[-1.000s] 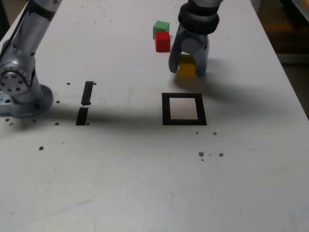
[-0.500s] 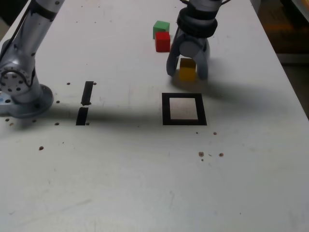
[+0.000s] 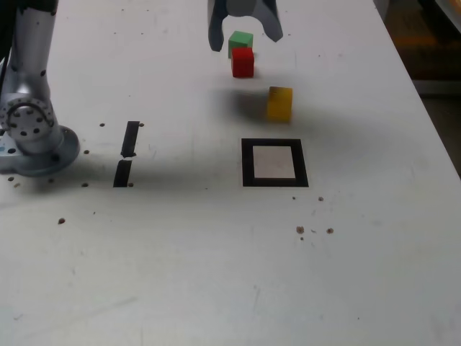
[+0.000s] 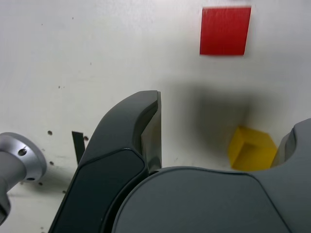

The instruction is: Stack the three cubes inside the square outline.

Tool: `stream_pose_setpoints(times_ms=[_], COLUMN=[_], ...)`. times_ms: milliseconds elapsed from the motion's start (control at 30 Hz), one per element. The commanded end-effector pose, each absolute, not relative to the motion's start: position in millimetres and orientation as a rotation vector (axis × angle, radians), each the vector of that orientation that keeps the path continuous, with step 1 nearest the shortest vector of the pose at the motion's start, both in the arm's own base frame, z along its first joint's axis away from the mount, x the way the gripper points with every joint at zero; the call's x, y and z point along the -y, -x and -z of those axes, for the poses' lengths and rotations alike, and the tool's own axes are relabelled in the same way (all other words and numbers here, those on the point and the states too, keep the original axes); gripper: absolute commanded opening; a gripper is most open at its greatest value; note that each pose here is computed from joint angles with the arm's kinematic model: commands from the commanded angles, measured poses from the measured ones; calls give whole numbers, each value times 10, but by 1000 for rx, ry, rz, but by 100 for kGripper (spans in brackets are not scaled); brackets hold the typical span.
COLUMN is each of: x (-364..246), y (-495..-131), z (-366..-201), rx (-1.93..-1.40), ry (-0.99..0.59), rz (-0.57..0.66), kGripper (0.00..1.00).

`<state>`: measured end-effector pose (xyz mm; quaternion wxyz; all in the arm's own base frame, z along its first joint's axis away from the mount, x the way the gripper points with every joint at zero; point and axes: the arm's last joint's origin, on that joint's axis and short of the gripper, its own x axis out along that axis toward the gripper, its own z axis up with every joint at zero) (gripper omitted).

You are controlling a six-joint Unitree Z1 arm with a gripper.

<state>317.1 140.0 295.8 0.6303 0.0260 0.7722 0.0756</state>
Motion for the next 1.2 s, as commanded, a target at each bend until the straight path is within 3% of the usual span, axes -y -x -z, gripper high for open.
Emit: stream_pose_setpoints(times_ms=[0,433,600,767,1167], x=[-1505,-1962,-2016,-2018,-2046], y=[-3168,-3299,-3305,-3326,-3354], z=[-2868,-2342,-2267,-2225,-2137], rx=[-1798,-1871,-1882,-1857,-1801], ry=[-36,41,51,67,59], rz=[-185,-189,-185,-188,-194], kGripper=[92,88,72,55,38])
